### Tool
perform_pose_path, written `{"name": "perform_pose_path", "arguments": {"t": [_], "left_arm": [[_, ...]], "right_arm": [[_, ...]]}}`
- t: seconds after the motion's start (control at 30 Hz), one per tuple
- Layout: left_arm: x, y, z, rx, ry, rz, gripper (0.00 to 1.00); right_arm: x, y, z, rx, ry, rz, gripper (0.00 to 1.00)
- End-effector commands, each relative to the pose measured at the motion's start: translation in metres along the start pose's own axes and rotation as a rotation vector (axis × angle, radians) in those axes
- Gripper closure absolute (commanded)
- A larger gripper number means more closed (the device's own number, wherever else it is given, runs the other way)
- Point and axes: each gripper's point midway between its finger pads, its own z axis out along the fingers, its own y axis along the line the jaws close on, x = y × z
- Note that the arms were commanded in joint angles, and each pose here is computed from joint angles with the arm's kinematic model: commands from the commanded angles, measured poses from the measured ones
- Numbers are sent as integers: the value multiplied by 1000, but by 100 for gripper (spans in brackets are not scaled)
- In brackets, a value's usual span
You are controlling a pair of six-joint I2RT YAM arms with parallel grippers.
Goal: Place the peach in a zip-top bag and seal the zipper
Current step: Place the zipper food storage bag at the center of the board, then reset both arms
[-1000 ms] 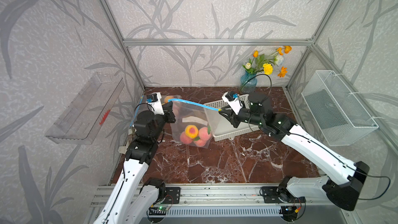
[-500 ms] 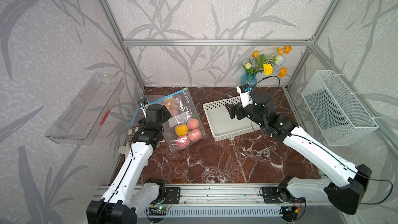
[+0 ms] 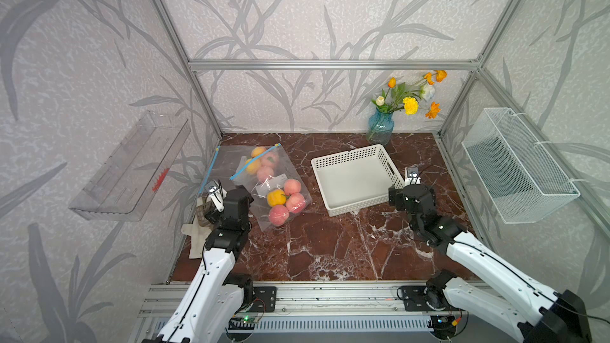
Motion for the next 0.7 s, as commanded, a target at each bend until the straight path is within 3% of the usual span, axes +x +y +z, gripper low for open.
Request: {"name": "perform_pose_path", "arguments": {"t": [0.0,0.23,0.5,0.67], "left_arm": [[-18,3,1,6,-152,-61,1],[9,-7,18,24,-116,132,1],[27,-30,41,81,-93,234,0],[36,-54,48,190,-73,314,0]], "right_arm": [[0,-31,5,153,-96,49,1],[41,-51,26,174,-67,104,1],[57,-50,43,122,-60,138,1],[51,-30,54,15,-65,96,0]]}}
